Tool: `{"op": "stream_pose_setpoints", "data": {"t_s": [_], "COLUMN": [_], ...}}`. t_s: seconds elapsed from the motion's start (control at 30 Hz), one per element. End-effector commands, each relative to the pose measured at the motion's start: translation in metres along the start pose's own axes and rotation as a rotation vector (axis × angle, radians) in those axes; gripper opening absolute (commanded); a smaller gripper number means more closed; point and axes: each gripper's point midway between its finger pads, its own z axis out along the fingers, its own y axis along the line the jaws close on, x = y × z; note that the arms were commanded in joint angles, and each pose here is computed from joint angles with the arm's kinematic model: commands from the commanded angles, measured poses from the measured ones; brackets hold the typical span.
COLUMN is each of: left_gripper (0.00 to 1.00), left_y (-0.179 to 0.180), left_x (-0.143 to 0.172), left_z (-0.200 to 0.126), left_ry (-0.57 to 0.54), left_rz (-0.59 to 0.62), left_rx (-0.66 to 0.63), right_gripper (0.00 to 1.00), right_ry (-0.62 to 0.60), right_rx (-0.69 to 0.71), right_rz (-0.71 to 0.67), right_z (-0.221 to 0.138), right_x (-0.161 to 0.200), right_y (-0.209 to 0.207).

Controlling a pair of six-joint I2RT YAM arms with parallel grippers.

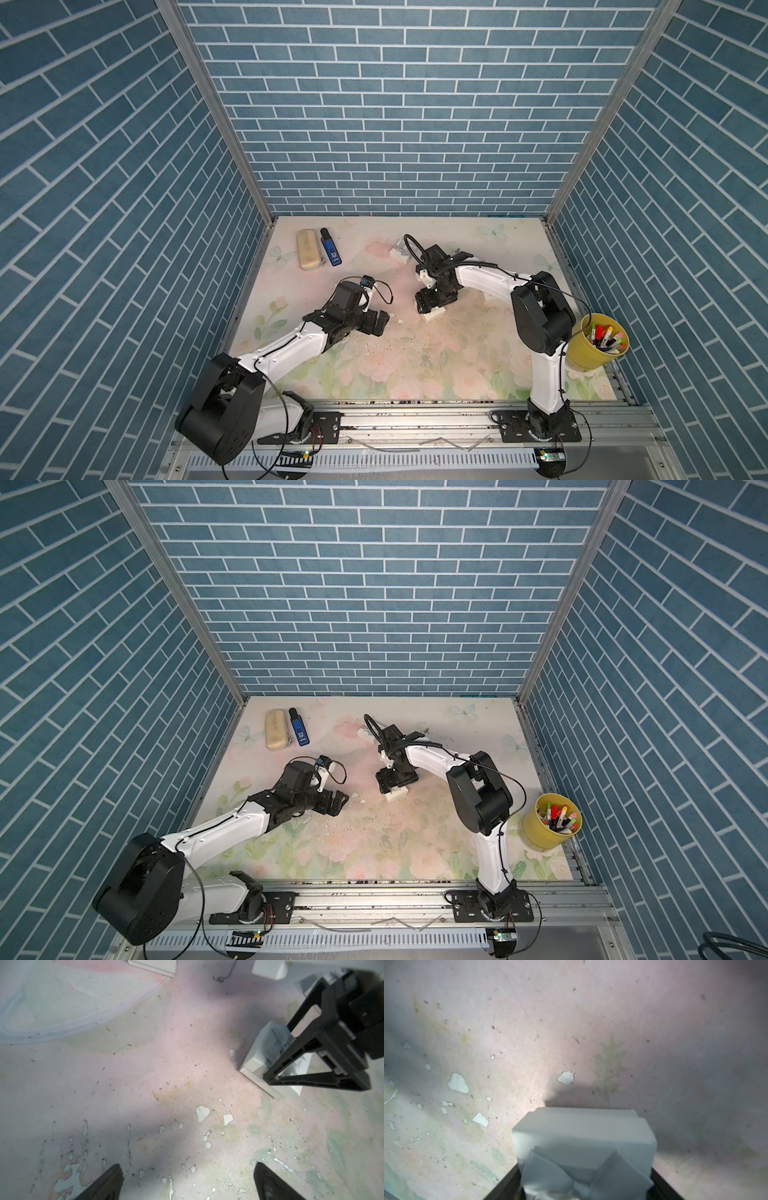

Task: Take the necklace out of the lift-off lid jewelry box
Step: Pick up the jewelry box from the center of the board.

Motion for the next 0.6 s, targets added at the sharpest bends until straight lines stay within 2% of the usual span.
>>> {"op": "stream_pose_setpoints", "data": {"t_s": [0.0, 0.1, 0.13, 0.2, 0.37, 0.57], "left_gripper": [1.0, 1.0, 1.0, 1.0, 1.0, 1.0], "left_y": [-0.028, -0.053, -0.062, -0.071, -0.083, -0.106], "left_x": [-0.01, -0.019, -0.02, -0.023, -0.038, -0.037], "left_z": [0.004, 0.008, 0.01, 0.014, 0.017, 0.031], "left_ry": [-0.104, -0.239, -0.261, -0.266, -0.354, -0.34], "left_rz": [0.131, 0.315, 0.396, 0.473, 0.512, 0.551], "left_rx": [0.077, 0.079, 0.08, 0.08, 0.118, 0.221], "right_gripper": [0.75, 0.74, 0.74, 0.74, 0.74, 0.73], "right_ry": [0.007, 0.013, 0.008, 0.001, -0.034, -0.044], "right_rx": [-0.079, -0.137, -0.161, -0.186, -0.273, -0.386], "right_rz": [-0.026, 0.006, 0.016, 0.051, 0.127, 0.194], "right_z": [-0.016, -0.026, -0.028, -0.031, -0.045, -0.057], "right_x": [0.007, 0.011, 0.011, 0.012, 0.012, 0.011], "right_y": [0.008, 0.007, 0.006, -0.001, -0.004, -0.007]}}
